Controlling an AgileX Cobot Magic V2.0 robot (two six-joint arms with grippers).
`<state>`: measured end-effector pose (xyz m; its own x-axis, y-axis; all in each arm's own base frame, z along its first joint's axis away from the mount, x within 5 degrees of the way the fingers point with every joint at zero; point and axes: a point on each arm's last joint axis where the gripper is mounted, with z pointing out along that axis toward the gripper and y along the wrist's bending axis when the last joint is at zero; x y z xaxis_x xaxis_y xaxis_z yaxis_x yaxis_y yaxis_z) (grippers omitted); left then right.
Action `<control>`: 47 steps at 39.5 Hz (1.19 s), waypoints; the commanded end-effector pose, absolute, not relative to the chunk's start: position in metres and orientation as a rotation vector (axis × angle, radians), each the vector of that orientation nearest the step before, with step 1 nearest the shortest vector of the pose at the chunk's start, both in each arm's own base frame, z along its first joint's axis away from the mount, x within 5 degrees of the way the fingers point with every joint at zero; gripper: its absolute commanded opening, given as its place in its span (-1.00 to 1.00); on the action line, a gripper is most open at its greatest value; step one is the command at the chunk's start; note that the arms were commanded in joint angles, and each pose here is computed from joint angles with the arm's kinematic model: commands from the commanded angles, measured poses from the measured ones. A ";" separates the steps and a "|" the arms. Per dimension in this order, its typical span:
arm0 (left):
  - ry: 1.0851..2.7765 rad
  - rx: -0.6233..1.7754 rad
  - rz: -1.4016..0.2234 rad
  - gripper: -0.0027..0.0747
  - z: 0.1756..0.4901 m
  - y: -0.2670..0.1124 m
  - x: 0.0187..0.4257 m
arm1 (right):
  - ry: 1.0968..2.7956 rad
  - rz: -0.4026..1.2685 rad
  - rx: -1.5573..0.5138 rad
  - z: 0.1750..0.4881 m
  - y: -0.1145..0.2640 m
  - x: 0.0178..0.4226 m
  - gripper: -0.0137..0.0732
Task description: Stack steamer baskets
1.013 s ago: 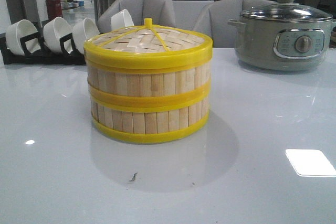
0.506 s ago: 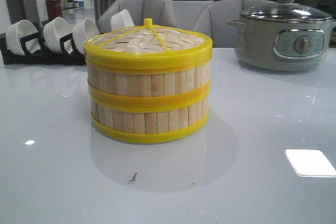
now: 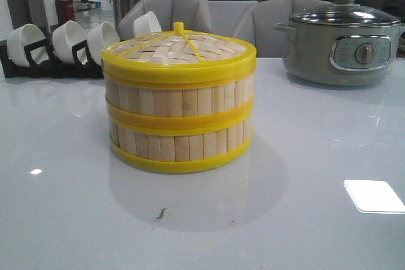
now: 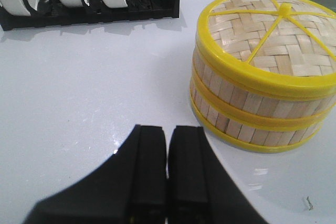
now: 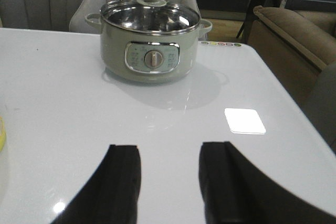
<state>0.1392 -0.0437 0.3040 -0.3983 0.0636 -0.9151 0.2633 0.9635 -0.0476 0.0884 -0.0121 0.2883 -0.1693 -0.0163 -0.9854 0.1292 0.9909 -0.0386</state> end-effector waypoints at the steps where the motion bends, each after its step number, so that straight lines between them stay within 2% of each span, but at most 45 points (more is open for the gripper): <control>1: 1.863 0.216 -0.251 -0.71 0.321 -0.045 0.142 | 1.623 -0.132 0.064 0.295 -0.011 0.088 0.19; 6: 1.863 0.216 -0.251 -0.71 0.321 -0.045 0.142 | 1.617 -0.129 0.060 0.289 -0.011 0.089 0.19; 9: 1.863 0.216 -0.251 -0.71 0.321 -0.045 0.142 | 1.610 -0.129 0.059 0.290 -0.011 0.089 0.09; 11: 1.863 0.216 -0.251 -0.71 0.321 -0.045 0.142 | 1.608 -0.128 0.059 0.290 -0.011 0.089 -0.09; 15: 1.863 0.216 -0.251 -0.71 0.321 -0.045 0.142 | 1.609 -0.127 0.061 0.290 -0.011 0.089 -0.61; 17: 1.863 0.216 -0.251 -0.71 0.321 -0.045 0.142 | 1.607 -0.127 0.060 0.290 -0.011 0.089 -0.51; 47: 1.863 0.216 -0.251 -0.71 0.321 -0.045 0.142 | 1.596 -0.126 0.059 0.291 -0.011 0.089 -0.53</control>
